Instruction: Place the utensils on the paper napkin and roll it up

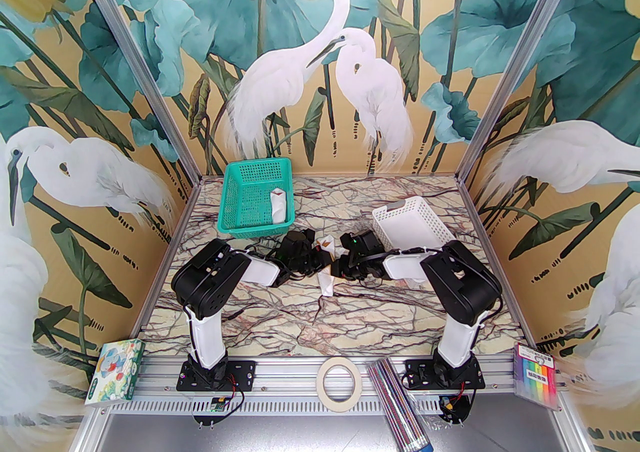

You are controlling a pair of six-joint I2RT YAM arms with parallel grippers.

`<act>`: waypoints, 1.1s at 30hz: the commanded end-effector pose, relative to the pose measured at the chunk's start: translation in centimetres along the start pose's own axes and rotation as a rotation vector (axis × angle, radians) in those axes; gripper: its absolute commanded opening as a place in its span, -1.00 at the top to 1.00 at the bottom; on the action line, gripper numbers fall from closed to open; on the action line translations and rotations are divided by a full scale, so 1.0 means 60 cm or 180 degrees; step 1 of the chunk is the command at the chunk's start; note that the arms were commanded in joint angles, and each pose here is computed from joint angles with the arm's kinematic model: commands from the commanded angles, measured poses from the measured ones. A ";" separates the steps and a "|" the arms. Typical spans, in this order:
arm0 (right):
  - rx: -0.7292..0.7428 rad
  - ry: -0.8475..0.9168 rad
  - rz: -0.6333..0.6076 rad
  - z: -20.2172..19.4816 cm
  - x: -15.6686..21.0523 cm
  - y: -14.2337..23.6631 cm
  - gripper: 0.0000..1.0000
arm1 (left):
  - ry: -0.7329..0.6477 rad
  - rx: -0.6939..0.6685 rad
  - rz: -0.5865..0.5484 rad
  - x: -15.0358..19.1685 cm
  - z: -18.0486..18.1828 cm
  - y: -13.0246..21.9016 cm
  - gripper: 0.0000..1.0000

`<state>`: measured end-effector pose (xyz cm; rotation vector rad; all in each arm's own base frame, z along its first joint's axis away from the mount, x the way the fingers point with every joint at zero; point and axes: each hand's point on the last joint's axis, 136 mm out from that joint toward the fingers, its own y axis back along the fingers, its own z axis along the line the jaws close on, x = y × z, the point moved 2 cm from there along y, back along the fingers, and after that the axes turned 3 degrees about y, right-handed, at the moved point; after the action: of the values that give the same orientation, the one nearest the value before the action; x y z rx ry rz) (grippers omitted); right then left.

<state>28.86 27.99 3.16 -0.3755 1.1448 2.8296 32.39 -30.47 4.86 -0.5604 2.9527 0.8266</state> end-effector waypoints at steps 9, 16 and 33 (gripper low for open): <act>0.0286 -0.0143 0.0177 -0.036 0.027 -0.008 0.90 | -0.0348 0.0162 -0.0100 -0.014 -0.090 0.062 0.43; 0.0327 -0.0168 0.0211 -0.042 0.033 -0.008 0.95 | -0.0272 -0.0138 -0.0315 -0.035 -0.044 0.116 0.24; 0.0305 -0.0175 0.0241 -0.044 0.032 -0.011 1.00 | 0.0029 -0.0179 -0.0047 -0.007 0.028 0.061 0.05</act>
<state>28.71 27.74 2.84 -0.3496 1.1755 2.8267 31.37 -25.72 5.39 -0.6124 2.9166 0.9639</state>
